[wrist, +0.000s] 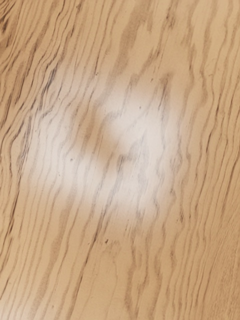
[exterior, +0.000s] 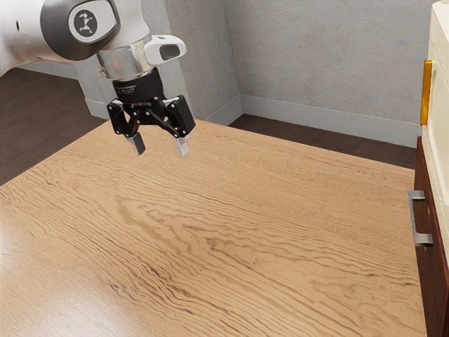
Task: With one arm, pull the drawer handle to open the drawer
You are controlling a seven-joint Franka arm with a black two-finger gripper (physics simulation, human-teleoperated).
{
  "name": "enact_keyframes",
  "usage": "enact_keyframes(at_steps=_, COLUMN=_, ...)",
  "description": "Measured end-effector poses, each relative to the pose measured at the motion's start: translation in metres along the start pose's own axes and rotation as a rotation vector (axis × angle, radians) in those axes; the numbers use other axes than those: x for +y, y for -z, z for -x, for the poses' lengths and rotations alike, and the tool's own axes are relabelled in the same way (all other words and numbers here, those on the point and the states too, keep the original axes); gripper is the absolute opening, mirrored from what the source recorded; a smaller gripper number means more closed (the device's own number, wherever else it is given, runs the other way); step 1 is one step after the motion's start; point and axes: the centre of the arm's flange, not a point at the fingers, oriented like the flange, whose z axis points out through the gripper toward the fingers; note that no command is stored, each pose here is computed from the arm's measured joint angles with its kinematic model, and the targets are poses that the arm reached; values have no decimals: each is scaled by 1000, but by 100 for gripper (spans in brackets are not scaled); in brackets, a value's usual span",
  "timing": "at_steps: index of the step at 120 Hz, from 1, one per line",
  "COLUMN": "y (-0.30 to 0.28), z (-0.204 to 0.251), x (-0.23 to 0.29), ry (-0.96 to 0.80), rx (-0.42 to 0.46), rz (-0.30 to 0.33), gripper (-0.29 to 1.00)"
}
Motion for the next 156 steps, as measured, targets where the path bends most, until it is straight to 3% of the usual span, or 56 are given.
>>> enact_keyframes(at_steps=18, y=1, z=0, x=-4, ry=9, rx=2, rz=2, gripper=70)
enact_keyframes(at_steps=24, y=32, z=7, x=-4, ry=8, rx=57, rz=13, gripper=70)
enact_keyframes(at_steps=32, y=101, z=38, x=1, ry=2, rx=183, rz=70, gripper=70)
enact_keyframes(at_steps=40, y=123, z=56, x=23, ry=-29, rx=207, rz=157, gripper=70)
enact_keyframes(at_steps=48, y=132, z=71, x=48, ry=-55, rx=221, rz=175, gripper=70)
enact_keyframes(at_steps=61, y=94, z=51, x=92, ry=-57, rx=171, rz=172, gripper=70)
enact_keyframes(at_steps=92, y=-11, z=-55, x=109, ry=116, rx=153, rz=223, gripper=69)
enact_keyframes(at_steps=106, y=-16, z=-51, x=150, ry=112, rx=152, rz=310, gripper=67)
enact_keyframes(at_steps=126, y=-49, z=-31, x=220, ry=71, rx=52, rz=450, gripper=68)
enact_keyframes(at_steps=156, y=-84, z=-24, x=246, ry=74, rx=11, rz=465, gripper=51)
